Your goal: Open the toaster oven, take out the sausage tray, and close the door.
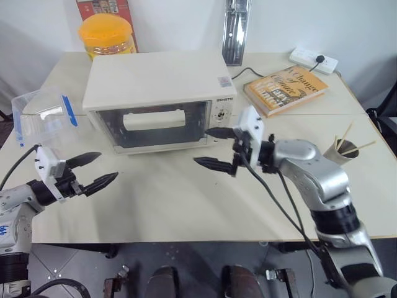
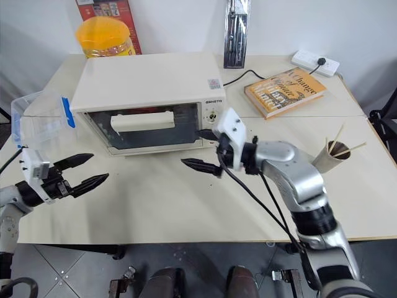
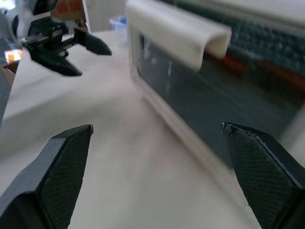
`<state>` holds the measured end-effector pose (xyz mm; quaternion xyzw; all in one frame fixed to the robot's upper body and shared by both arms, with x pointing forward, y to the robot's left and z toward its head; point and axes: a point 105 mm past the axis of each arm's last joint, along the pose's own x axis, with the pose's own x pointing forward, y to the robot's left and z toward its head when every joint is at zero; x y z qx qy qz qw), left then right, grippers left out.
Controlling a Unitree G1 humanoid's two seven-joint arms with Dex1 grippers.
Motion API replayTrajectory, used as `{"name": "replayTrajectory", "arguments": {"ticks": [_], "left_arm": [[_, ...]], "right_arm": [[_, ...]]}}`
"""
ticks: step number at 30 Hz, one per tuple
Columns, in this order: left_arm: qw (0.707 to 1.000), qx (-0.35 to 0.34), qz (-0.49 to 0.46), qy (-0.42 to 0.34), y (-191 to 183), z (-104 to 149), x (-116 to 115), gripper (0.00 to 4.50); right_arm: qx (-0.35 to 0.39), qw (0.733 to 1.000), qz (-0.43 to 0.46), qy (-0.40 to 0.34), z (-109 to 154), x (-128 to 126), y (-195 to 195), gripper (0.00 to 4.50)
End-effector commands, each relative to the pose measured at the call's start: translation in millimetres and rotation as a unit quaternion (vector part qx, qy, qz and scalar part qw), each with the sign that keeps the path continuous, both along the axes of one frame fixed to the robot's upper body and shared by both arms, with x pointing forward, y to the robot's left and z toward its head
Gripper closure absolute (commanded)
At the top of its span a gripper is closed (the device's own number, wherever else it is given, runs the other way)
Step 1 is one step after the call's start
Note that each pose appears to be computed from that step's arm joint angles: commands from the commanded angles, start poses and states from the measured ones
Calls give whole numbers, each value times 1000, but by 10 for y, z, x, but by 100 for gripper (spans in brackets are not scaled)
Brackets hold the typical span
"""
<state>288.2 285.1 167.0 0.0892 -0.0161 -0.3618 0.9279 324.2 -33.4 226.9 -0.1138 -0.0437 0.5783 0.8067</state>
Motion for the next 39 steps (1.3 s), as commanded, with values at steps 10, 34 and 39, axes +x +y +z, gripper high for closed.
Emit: {"name": "replayTrajectory", "arguments": {"ticks": [10,34,39], "left_arm": [[998,-36,25,-35,170,331,-214,2],[991,-53,-121,-32,114,770,-7,448],[986,-36,-163,8,-93,574,184,448]], "right_arm": [[6,988,131,-88,357,-77,562,0],[-59,990,122,-26,-279,-417,374,0],[-55,995,86,-17,-325,-410,299,0]]}}
